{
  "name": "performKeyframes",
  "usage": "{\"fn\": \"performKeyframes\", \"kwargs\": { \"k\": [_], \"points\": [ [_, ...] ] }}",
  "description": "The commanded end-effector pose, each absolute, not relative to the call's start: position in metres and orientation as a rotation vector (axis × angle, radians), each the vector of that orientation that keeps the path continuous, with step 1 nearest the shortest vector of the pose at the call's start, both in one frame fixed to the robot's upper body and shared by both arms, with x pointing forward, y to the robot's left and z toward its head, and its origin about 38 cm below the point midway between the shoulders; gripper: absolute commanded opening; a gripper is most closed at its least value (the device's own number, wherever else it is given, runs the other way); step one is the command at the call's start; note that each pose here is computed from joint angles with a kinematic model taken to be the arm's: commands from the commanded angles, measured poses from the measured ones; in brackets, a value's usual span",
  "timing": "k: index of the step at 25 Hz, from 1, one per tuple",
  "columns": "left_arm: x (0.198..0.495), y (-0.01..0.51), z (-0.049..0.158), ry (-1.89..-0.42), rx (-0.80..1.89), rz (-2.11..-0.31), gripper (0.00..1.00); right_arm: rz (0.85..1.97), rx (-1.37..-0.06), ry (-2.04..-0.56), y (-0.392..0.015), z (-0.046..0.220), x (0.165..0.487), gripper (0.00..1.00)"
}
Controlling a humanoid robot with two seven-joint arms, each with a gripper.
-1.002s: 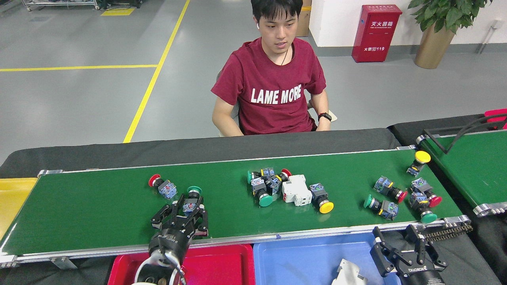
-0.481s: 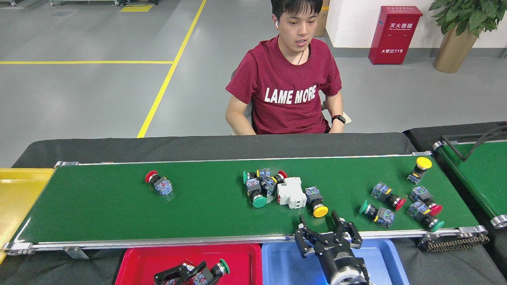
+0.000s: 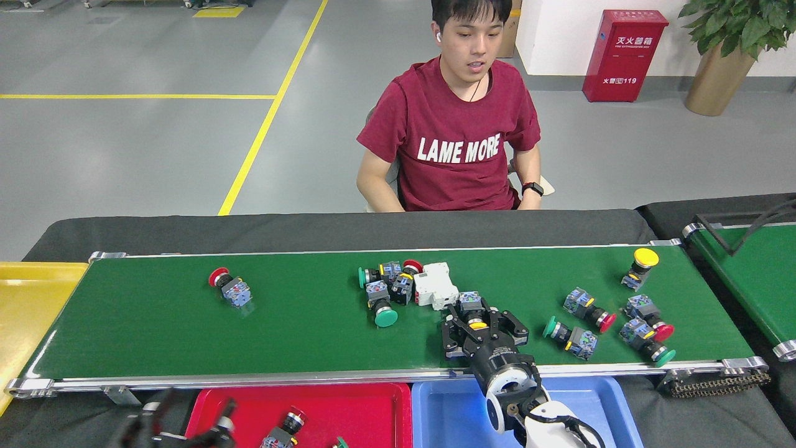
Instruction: Pick switch part from conveyor to tray
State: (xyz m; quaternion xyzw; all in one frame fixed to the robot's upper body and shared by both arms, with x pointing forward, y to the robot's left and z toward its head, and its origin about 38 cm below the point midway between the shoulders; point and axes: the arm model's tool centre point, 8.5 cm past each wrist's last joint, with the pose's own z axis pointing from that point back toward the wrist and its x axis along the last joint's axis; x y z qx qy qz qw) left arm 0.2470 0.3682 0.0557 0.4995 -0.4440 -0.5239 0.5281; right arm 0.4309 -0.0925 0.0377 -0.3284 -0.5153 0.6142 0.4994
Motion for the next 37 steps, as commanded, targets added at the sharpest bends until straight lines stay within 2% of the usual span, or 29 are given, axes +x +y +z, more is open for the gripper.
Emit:
{"fn": "performKeyframes", "kwargs": {
  "k": [1,6,9,10,11,12,16,20,22,25,27,29,31,34,35,36,37],
  "points": [
    [0.248,0.376,0.062,-1.053,1.23,-1.233,1.0,1.526,-0.758,-1.324,-0.083,0.054,0.431,0.11],
    [0.262,0.382,0.068,-1.05,1.24,-1.283,1.0,1.638,-0.612,-1.579,-0.074,0.082,0.393,0.12],
    [0.293,0.397,0.059,-1.03,1.205,-1.299,1.0,1.785,-0.481,-1.725,-0.049,0.091,0.358,0.17],
    [0.309,0.404,0.054,-1.012,1.176,-1.302,1.0,1.836,-0.439,-1.752,-0.041,0.09,0.349,0.34],
    [0.325,0.409,0.052,-1.008,1.157,-1.302,1.0,1.859,-0.415,-1.744,-0.034,0.088,0.344,0.69],
    [0.342,0.412,0.052,-1.01,1.14,-1.303,1.0,1.885,-0.393,-1.715,-0.027,0.085,0.34,0.97],
    [0.389,0.427,0.054,-0.969,1.125,-1.291,1.0,1.916,-0.355,-1.693,-0.017,0.086,0.337,0.97],
    [0.415,0.418,0.054,-0.947,1.114,-1.335,1.0,1.893,-0.384,-1.697,-0.018,0.091,0.342,0.97],
    [0.419,0.415,0.051,-0.934,1.108,-1.333,1.0,1.8,-0.474,-1.688,-0.033,0.103,0.361,0.96],
    [0.424,0.413,0.048,-0.912,1.108,-1.325,1.0,1.598,-0.648,-1.67,-0.075,0.126,0.397,0.96],
    [0.431,0.416,0.047,-0.891,1.11,-1.301,1.0,1.414,-0.787,-1.632,-0.114,0.138,0.419,0.96],
    [0.439,0.427,0.047,-0.835,1.122,-1.251,1.0,1.283,-0.886,-1.558,-0.143,0.138,0.431,0.96],
    [0.441,0.447,0.044,-0.763,1.147,-1.205,1.0,1.22,-0.95,-1.493,-0.172,0.133,0.437,0.96],
    [0.445,0.48,0.043,-0.641,1.224,-1.147,0.99,1.236,-0.996,-1.407,-0.223,0.109,0.42,0.96],
    [0.447,0.486,0.041,-0.598,1.243,-1.137,0.96,1.236,-1.01,-1.397,-0.236,0.1,0.41,0.96],
    [0.45,0.49,0.042,-0.584,1.258,-1.13,0.89,1.23,-1.021,-1.389,-0.247,0.091,0.399,0.96],
    [0.454,0.491,0.044,-0.588,1.272,-1.123,0.72,1.24,-1.022,-1.371,-0.262,0.076,0.382,0.96]
  ]
}}
